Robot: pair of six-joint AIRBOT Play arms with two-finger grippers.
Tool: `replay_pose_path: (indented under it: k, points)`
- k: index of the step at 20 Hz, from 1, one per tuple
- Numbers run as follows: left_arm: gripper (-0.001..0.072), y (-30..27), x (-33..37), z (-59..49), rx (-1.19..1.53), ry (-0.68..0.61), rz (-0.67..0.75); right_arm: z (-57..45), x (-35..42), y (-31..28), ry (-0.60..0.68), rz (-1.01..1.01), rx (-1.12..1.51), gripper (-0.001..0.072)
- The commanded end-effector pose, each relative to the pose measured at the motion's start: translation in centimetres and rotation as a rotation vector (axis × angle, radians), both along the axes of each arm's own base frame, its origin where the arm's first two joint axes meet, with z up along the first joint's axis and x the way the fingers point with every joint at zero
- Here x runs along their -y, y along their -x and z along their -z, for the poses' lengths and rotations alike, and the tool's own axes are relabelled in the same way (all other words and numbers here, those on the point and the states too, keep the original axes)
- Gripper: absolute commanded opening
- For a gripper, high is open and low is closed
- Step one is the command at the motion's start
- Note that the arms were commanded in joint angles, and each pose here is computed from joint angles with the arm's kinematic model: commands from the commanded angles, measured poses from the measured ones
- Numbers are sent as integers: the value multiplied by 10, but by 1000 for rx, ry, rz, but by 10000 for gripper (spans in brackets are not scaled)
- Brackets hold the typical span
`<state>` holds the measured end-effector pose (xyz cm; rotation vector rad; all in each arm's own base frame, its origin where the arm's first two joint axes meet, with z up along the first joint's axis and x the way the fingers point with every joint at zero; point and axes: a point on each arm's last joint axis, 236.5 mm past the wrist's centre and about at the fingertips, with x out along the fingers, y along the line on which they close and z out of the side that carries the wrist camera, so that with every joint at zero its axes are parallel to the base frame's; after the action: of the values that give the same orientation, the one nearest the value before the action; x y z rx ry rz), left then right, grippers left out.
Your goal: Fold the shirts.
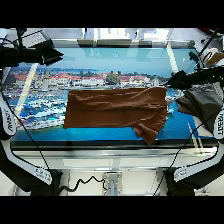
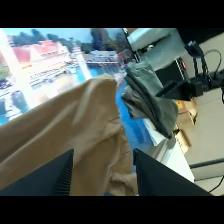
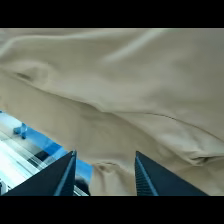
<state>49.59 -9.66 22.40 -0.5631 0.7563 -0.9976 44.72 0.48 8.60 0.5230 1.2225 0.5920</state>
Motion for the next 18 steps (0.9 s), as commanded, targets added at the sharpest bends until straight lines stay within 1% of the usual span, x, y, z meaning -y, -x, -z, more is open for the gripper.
replay_pose_path:
  k: [1, 2, 4, 6, 9, 10, 12, 15, 17, 18]
  points:
    - [331, 43, 12, -37, 98, -106, 65, -53, -10, 21, 32, -27, 100, 398]
    - [330, 57, 13, -44, 120, -164, 69, -68, -12, 27, 48, -30, 135, 398]
    - [275, 81, 15, -60, 172, -273, 64, -100, -17, 39, 81, -27, 216, 398]
    - [274, 101, 14, -65, 193, -402, 32, -124, -21, 58, 127, -22, 258, 398]
    - [276, 117, -10, -43, 135, -653, -58, -138, -10, 81, 271, 33, 266, 397]
    - [280, 121, -14, -34, 108, -689, -67, -138, -9, 88, 299, 46, 259, 398]
    - [300, 130, -10, -11, 40, -669, -37, -128, -18, 106, 311, 26, 229, 398]
    - [296, 144, -3, 50, -141, -619, 27, -81, -27, 136, 345, -14, 105, 398]
    - [259, 138, -4, 93, -217, -600, -2, -43, -26, 152, 367, -25, 15, 399]
    - [260, 131, -6, 111, -237, -589, -41, -26, -27, 158, 357, -27, -30, 401]
